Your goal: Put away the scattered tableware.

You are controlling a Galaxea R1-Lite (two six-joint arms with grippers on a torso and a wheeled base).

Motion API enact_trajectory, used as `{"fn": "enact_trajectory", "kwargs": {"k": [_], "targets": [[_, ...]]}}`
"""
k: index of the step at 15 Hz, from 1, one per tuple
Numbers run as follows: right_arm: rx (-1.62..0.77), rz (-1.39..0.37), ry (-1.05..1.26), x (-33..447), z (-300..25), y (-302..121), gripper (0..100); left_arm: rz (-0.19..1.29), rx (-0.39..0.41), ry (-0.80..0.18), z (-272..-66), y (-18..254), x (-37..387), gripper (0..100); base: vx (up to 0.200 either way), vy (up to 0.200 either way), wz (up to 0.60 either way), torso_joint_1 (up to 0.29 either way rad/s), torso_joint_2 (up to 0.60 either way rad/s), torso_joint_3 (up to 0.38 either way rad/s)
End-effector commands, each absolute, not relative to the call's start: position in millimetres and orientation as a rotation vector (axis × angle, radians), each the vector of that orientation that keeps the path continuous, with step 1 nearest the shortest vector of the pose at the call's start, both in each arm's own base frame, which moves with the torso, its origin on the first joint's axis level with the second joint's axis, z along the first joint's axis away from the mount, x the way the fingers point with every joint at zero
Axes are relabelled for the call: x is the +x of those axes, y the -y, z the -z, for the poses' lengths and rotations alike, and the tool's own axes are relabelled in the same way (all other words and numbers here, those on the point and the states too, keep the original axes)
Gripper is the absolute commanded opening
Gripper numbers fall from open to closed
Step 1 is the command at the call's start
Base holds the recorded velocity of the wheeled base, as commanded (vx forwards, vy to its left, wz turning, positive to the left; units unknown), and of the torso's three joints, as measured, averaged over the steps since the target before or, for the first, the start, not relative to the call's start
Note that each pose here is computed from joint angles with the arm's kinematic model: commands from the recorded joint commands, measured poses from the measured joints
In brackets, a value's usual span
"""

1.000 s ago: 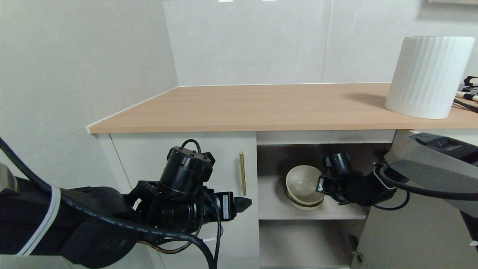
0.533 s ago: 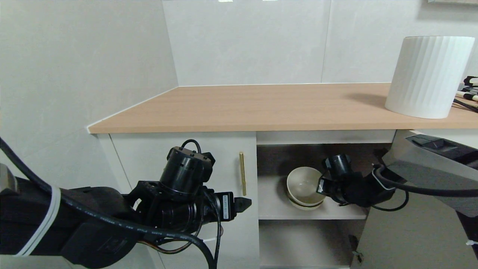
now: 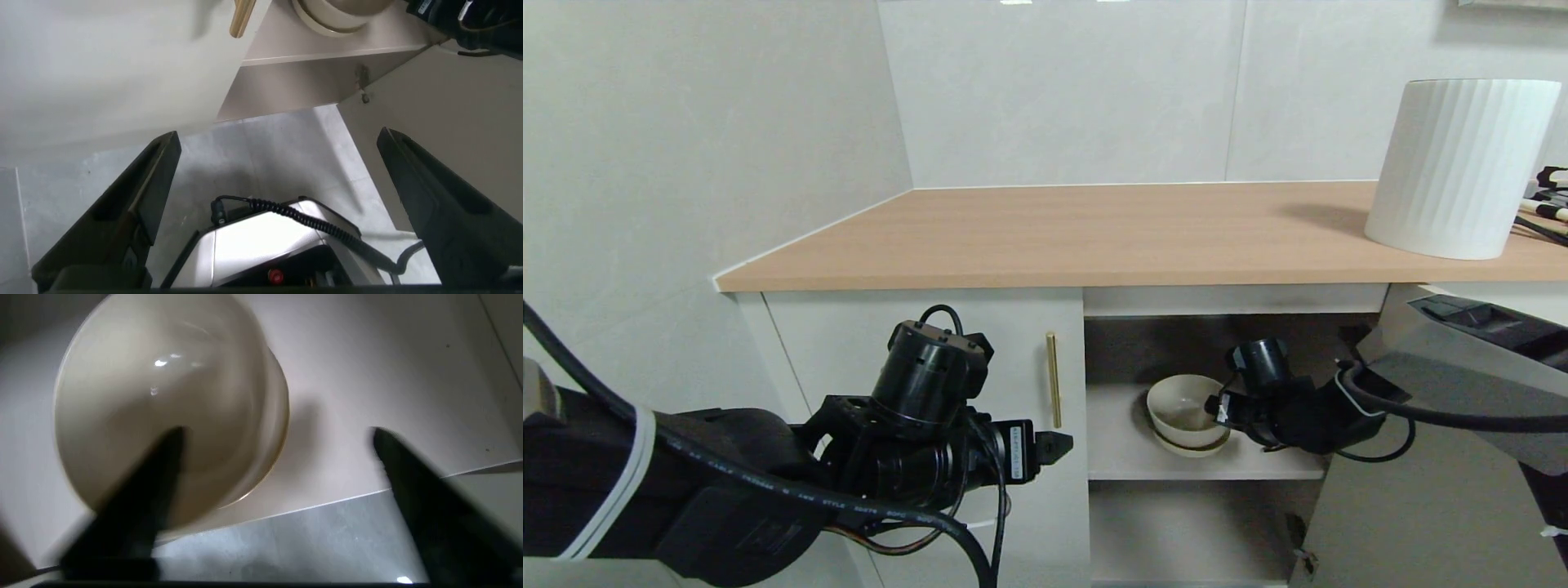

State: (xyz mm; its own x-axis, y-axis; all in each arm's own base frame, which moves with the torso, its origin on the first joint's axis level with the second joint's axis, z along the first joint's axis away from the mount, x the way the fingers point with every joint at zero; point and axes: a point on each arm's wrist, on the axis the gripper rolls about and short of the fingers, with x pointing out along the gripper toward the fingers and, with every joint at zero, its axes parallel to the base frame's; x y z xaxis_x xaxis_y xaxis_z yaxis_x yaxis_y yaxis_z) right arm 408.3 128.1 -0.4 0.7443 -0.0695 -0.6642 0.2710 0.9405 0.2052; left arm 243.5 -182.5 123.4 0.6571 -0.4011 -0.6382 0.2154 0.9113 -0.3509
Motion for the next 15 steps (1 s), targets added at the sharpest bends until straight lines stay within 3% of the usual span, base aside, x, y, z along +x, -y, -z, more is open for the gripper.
{"fn": "enact_trajectory", "kwargs": {"k": [1, 5, 7, 11, 15], "targets": [[0.302, 0.188, -0.707, 407.8, -1.2, -128.3, 100, 0.353, -0.256, -0.779, -123.7, 182.4, 243.4, 100, 0.0, 0.0, 0.0, 0.0, 0.0, 0.0], [0.307, 0.18, -0.692, 398.8, -19.0, -126.7, 100, 0.35, -0.276, -0.742, -135.3, 176.4, 241.7, 100, 0.0, 0.0, 0.0, 0.0, 0.0, 0.0], [0.315, 0.152, -0.67, 379.2, -57.4, -124.2, 100, 0.358, -0.287, -0.7, -149.6, 166.5, 233.4, 100, 0.0, 0.0, 0.0, 0.0, 0.0, 0.0], [0.334, -0.034, -0.761, 285.0, -146.5, -114.6, 100, 0.401, -0.247, -0.61, -172.7, 139.2, 198.2, 100, 0.0, 0.0, 0.0, 0.0, 0.0, 0.0], [0.271, -0.164, -0.816, 213.4, -169.0, -121.5, 100, 0.411, -0.261, -0.577, -183.6, 125.1, 178.4, 100, 0.0, 0.0, 0.0, 0.0, 0.0, 0.0]]}}
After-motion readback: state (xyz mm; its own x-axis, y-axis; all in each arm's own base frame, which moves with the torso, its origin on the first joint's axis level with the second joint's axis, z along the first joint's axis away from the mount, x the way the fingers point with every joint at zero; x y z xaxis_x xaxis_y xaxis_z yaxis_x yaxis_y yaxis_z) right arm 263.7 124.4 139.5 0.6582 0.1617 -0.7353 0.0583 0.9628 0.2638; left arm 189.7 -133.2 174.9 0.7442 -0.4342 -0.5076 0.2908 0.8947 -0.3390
